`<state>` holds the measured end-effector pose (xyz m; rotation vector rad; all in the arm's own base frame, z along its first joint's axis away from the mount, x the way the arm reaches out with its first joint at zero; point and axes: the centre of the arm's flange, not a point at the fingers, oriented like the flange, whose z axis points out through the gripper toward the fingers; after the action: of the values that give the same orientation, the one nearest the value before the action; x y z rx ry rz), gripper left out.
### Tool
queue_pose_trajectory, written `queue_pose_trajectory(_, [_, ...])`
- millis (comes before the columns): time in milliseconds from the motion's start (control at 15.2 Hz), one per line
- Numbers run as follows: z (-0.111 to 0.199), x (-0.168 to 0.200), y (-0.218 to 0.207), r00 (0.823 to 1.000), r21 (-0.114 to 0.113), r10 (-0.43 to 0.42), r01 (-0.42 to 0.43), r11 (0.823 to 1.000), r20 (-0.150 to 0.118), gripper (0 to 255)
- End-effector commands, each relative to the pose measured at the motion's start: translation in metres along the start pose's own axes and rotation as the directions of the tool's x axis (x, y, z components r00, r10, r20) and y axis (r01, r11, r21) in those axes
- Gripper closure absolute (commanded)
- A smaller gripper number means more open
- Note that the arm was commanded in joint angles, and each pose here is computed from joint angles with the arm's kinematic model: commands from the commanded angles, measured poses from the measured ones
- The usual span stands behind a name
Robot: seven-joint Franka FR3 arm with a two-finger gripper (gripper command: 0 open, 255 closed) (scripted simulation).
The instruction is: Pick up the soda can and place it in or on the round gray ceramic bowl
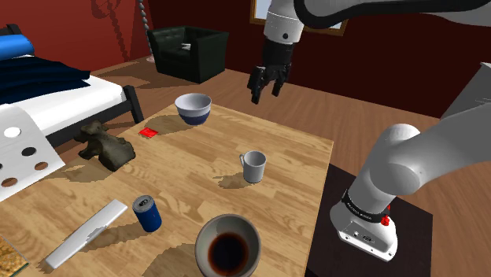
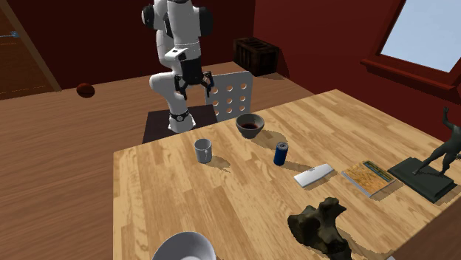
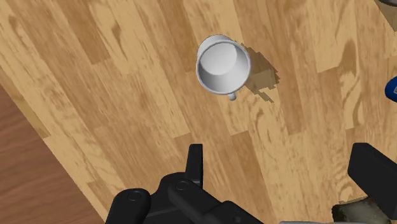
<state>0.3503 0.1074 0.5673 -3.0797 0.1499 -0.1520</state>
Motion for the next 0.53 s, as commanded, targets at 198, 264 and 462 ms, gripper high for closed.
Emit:
queue_pose_trajectory(198, [0.033, 0.013, -0.055, 1.000, -0.009, 0.016, -0.016, 1.000, 0.013, 0])
queue_pose_trajectory(264, [0.040, 0.016, -0.066, 1.000, -0.011, 0.020, -0.019, 1.000, 0.015, 0])
queue_pose_trajectory(462, [0.061, 0.023, -0.100, 0.999, -0.016, 0.029, -0.028, 0.999, 0.023, 0])
